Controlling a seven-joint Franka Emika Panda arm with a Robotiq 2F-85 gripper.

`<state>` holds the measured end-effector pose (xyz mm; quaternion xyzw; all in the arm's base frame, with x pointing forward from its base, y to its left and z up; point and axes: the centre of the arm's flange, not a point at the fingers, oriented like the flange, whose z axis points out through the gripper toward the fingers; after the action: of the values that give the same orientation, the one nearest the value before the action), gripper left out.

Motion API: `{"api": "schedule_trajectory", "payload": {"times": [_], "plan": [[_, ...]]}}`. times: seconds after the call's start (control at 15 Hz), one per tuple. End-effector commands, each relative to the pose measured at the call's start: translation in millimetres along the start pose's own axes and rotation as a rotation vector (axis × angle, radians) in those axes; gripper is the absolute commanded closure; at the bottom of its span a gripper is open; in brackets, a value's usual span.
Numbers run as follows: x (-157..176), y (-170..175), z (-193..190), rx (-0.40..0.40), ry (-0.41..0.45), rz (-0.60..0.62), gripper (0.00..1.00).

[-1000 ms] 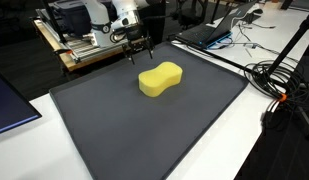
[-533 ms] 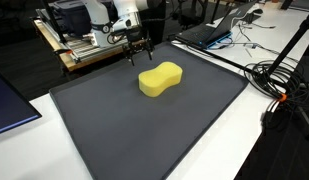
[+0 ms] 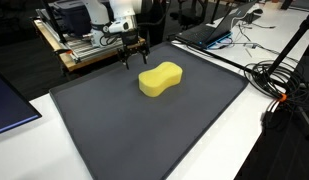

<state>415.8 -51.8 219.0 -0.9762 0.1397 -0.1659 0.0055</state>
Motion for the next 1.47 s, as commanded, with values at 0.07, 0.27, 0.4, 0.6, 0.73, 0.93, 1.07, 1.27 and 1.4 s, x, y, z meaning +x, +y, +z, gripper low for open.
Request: {"api": "schedule_trajectory", "payload": {"times": [0.07,0.27,0.4,0.6,0.73,0.93,1.07,1.27,1.4], "plan": [[49.0,-22.5,-55.9,-0.047,-0.049,-0.037,0.00],[68.2,-27.2,-58.1,-0.056,-0.076,-0.086,0.00],[87.9,-37.6,-64.7,-0.068,-0.105,-0.120,0.00],[119.9,-66.1,-88.7,-0.097,-0.176,-0.142,0.00],[138.7,-91.0,-111.2,-0.105,-0.215,-0.142,0.00],[157.0,-117.1,-132.5,-0.066,-0.289,-0.165,0.00],[167.7,-133.1,-139.7,-0.053,-0.317,-0.169,0.00],[182.3,-147.2,-133.9,-0.038,-0.346,-0.173,0.00],[195.8,-149.8,-121.0,-0.046,-0.358,-0.169,0.00]]}}
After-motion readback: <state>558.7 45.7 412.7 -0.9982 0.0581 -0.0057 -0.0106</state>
